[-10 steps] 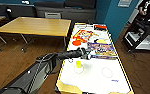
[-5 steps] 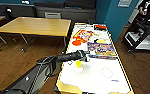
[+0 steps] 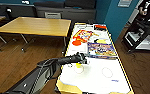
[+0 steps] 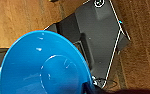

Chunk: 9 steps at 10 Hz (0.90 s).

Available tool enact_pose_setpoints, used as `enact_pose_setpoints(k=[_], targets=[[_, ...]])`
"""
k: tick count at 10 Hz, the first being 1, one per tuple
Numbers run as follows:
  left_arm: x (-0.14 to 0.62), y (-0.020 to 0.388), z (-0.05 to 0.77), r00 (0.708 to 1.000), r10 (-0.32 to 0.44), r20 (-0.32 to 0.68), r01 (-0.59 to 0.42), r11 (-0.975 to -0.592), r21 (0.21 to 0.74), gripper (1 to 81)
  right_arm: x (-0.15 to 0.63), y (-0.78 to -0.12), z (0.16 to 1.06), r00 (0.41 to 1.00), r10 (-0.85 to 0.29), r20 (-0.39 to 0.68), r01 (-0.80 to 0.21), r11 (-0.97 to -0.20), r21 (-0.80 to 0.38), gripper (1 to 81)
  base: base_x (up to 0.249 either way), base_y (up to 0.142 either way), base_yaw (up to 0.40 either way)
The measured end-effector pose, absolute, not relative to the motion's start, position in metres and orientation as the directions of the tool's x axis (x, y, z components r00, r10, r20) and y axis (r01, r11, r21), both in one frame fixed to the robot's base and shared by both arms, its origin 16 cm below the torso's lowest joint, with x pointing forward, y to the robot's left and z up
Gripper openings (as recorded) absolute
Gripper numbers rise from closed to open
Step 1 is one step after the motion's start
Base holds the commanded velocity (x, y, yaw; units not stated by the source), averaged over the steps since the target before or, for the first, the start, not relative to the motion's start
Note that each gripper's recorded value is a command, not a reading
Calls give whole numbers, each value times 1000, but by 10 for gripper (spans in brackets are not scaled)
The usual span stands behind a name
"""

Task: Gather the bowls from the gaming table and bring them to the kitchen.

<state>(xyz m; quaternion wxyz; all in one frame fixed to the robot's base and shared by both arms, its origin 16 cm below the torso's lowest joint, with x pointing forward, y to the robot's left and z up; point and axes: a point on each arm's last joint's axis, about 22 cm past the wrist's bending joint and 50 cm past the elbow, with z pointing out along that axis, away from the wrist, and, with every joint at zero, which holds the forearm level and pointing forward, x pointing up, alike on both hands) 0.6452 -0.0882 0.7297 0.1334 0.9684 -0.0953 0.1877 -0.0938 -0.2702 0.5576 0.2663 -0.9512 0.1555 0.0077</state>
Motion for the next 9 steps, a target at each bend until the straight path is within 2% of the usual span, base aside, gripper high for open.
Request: enact_pose_setpoints(k=[4,9], targets=[[643,-87,725,906,-144,398,-243,-947,212,811,-96,-272,555,952,-288,-98,-298,-815,-497,10,0,0,0],[652,-96,735,898,-118,424,-241,-938,251,811,-96,-273,554,953,-288,-97,-297,-816,-497,10,0,0,0]])
